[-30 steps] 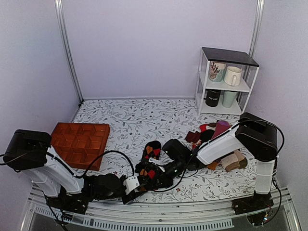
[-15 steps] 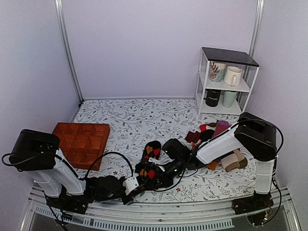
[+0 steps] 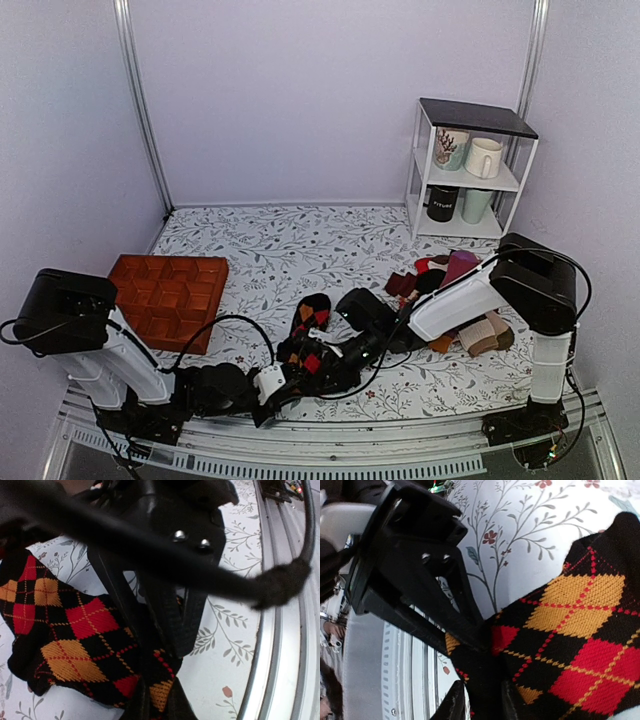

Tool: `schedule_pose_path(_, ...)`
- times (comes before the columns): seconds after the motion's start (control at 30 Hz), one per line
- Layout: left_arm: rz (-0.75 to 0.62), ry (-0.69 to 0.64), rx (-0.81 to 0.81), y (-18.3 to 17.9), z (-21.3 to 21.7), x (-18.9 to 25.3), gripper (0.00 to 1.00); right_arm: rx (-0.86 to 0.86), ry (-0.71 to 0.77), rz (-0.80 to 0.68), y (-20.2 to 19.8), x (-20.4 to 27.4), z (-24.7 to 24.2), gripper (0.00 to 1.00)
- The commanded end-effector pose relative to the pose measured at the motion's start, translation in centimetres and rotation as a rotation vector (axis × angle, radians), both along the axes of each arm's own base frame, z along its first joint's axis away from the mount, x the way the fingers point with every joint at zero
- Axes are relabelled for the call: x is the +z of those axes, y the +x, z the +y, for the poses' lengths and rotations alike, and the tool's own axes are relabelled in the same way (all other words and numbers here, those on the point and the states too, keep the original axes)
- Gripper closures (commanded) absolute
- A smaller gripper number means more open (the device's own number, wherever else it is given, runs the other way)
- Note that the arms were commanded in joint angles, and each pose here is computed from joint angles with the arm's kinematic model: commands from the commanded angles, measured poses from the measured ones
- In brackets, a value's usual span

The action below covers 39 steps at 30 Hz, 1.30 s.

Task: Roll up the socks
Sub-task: Roll the sock at the center of the board.

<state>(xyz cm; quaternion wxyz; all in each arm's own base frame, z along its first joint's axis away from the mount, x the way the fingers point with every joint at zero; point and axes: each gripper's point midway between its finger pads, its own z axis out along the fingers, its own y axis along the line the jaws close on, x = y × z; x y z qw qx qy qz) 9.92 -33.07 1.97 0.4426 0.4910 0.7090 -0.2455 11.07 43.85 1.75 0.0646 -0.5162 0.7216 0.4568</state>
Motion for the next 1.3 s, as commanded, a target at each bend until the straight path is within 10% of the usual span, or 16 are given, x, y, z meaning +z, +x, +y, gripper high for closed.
schedule_pose_path(0.0, 0.193, 0.062, -0.008, -1.7, 1.9, -2.8, 1.0, -0.096, -0.208, -0.085, 0.2, -3.8, -4.4, 0.68)
schedule_pose_path(0.43, 0.547, 0.13, 0.042, -4.1, 3.9, -7.3, 1.0, -0.014, 0.278, -0.701, 0.7, 5.6, -2.0, 0.53)
schedule_pose_path(1.27, 0.611, 0.174, 0.046, -4.5, 4.1, -9.2, 1.0, 0.047, 0.166, -0.55, -2.6, 0.8, -2.3, 0.59)
